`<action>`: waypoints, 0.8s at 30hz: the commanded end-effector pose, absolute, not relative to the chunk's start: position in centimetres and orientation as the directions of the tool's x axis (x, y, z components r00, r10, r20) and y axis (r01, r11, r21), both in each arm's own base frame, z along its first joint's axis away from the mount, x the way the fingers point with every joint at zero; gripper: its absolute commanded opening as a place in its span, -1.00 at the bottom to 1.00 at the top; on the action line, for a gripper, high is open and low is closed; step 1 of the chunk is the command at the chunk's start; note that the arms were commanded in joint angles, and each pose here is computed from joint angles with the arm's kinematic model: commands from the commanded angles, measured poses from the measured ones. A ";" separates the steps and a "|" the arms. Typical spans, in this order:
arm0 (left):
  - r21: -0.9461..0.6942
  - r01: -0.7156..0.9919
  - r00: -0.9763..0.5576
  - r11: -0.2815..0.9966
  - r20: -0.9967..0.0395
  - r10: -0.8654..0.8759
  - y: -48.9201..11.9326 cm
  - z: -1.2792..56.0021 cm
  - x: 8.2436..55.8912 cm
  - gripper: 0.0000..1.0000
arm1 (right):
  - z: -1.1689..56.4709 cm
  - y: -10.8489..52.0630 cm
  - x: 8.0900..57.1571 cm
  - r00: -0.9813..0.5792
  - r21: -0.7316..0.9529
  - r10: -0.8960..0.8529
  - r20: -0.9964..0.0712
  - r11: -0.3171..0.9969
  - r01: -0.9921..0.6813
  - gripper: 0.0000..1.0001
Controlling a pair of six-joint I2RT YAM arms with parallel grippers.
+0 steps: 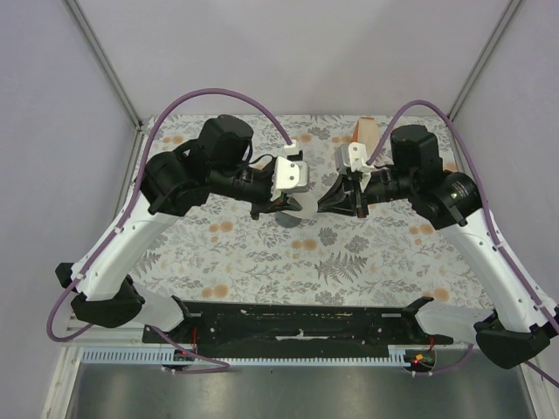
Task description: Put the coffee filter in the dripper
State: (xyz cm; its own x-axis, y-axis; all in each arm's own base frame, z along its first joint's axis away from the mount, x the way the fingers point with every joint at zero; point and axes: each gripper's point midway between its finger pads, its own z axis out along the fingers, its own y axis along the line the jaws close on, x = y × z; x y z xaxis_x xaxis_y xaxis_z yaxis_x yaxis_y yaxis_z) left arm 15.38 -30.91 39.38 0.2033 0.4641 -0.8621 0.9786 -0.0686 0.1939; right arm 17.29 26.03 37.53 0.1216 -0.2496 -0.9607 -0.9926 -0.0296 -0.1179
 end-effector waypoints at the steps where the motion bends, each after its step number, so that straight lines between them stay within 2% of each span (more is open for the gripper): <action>1: 0.253 0.964 0.261 -0.077 -0.870 0.418 -30.8 41.2 14.9 -0.96 | 39.5 26.0 16.0 0.185 -0.175 -0.192 -0.964 -0.069 -0.982 -0.74; 15: 0.274 0.961 0.267 -0.046 -0.863 0.429 -30.7 41.3 15.7 -0.96 | 38.9 26.2 15.0 0.143 -0.121 -0.204 -0.968 -0.118 -0.986 -0.61; 19: 0.272 0.961 0.265 -0.048 -0.864 0.428 -30.7 41.2 15.6 -0.96 | 38.9 26.2 15.8 0.146 -0.131 -0.217 -0.965 -0.083 -0.988 -0.66; 24: 0.273 0.961 0.268 -0.051 -0.865 0.425 -30.6 41.3 15.5 -0.96 | 38.2 25.9 16.7 0.151 -0.148 -0.253 -0.956 -0.029 -0.989 -0.83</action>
State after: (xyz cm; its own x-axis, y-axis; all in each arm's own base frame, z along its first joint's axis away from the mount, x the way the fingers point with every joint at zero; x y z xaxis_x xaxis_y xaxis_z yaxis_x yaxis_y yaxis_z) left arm 15.82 -30.78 39.26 0.2040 0.4783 -0.8542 0.9772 -0.0472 0.2070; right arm 15.98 26.02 37.39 0.1157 -0.2470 -0.9621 -0.9922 -0.0730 -0.1006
